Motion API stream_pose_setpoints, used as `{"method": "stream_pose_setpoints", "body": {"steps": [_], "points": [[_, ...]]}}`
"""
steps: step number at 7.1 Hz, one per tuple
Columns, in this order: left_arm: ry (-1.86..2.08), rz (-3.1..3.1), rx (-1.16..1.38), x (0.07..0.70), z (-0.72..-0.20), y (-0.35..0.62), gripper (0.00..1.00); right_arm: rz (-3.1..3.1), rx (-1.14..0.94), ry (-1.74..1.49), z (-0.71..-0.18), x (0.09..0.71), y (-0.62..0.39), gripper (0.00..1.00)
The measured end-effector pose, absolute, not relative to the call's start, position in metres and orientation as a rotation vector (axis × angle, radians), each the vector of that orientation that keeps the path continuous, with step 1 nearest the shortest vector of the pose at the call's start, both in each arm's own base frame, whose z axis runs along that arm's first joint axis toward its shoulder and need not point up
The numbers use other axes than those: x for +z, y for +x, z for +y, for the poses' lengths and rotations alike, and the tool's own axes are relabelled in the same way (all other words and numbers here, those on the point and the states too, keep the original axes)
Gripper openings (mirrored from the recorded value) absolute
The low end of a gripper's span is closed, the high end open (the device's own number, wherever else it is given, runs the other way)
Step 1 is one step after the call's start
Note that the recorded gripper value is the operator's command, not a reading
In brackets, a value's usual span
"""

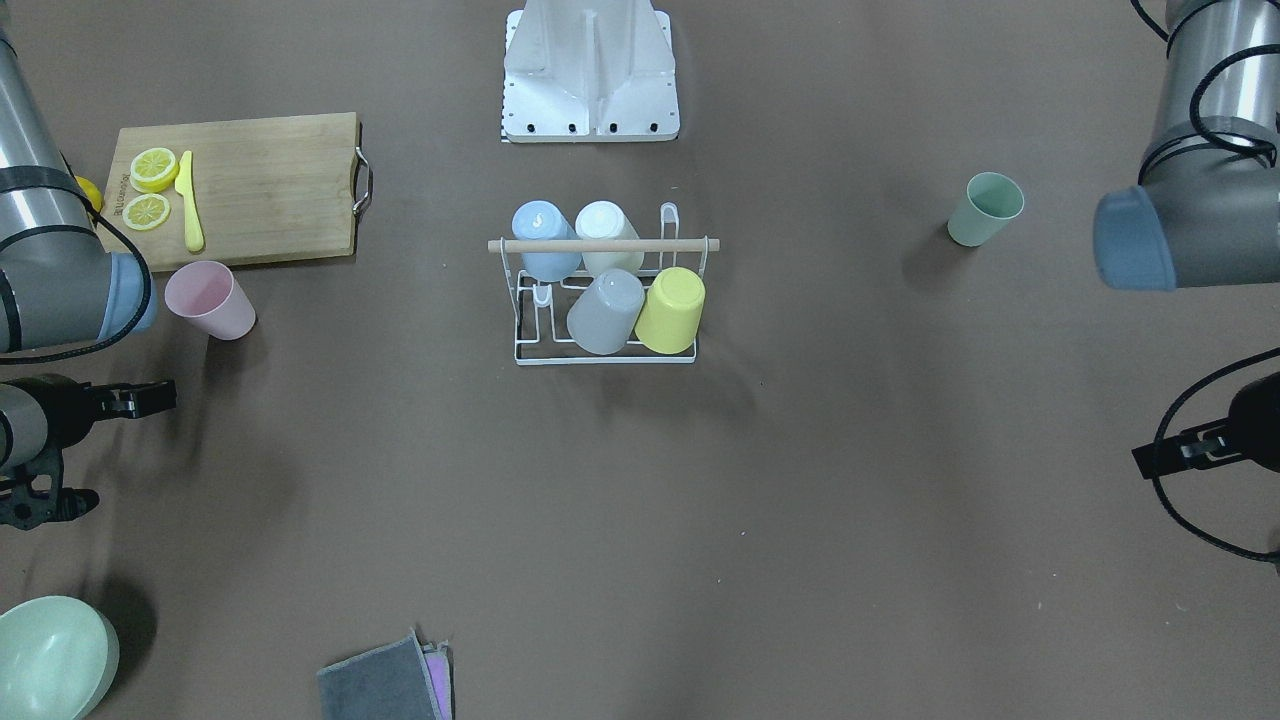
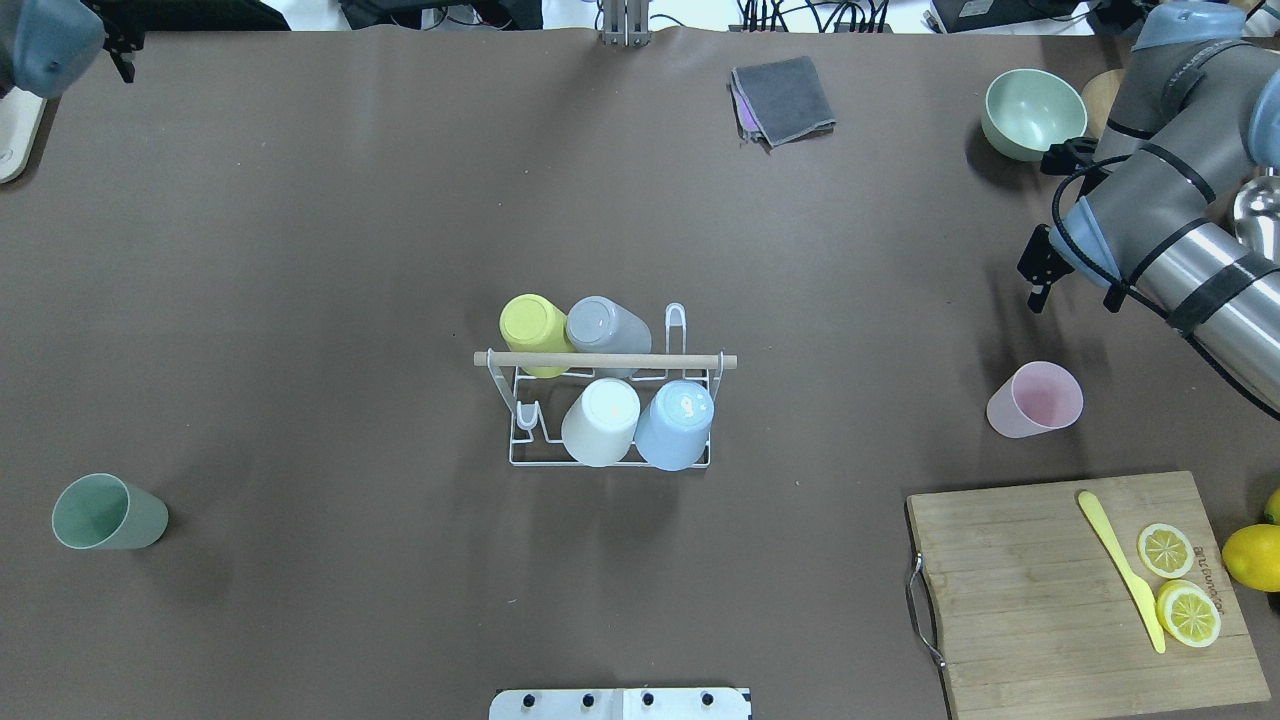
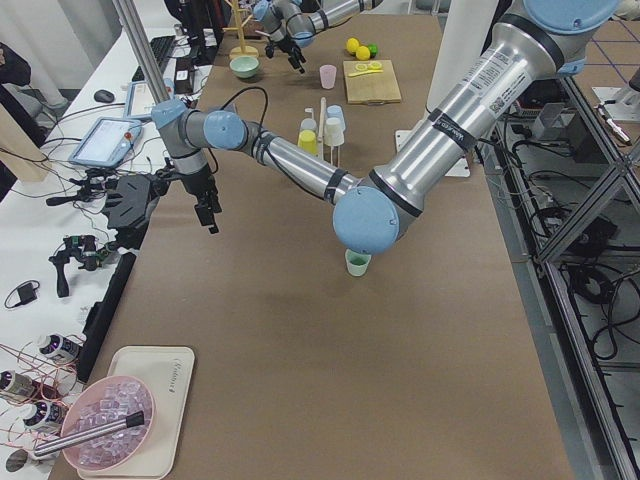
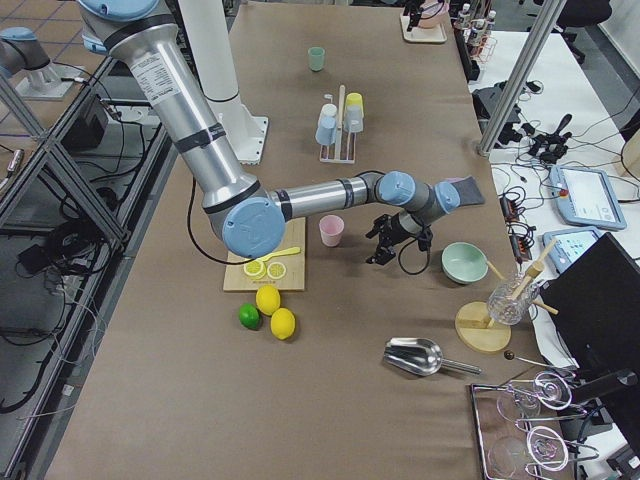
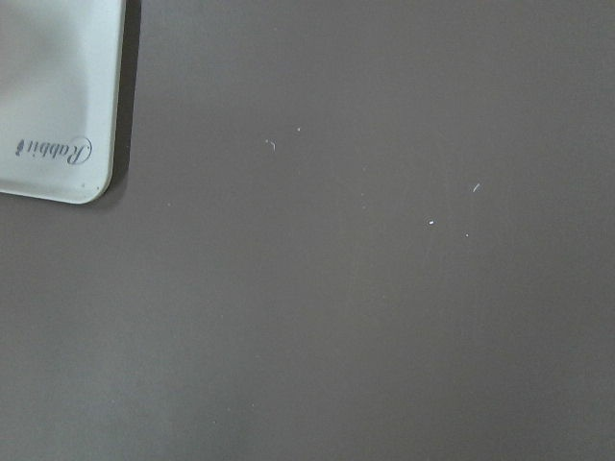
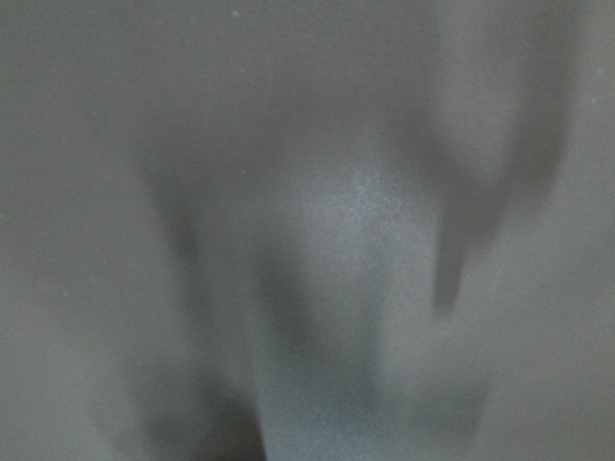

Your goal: Place cup on cup holder

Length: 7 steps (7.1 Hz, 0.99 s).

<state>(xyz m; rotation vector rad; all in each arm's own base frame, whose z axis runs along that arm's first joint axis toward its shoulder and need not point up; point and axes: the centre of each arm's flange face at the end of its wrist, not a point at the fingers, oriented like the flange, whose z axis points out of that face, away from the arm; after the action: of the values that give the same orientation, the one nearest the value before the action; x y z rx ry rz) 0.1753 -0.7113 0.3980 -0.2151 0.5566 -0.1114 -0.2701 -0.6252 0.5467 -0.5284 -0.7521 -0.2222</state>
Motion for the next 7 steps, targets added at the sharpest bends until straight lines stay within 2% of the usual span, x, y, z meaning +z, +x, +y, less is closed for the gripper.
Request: {"method": "stream_pose_setpoints", "body": {"steps": [3, 7], "points": [[-0.274, 0.602, 0.033, 0.421, -0.694, 0.196, 0.98, -0.749, -0.209, -0.553, -0.64, 0.503, -0.283, 0.99], [-0.344, 0.618, 0.2, 0.49, -0.659, 0.211, 0.98, -0.756, -0.213, -0.646, -0.619, 0.503, -0.313, 0.99]]}}
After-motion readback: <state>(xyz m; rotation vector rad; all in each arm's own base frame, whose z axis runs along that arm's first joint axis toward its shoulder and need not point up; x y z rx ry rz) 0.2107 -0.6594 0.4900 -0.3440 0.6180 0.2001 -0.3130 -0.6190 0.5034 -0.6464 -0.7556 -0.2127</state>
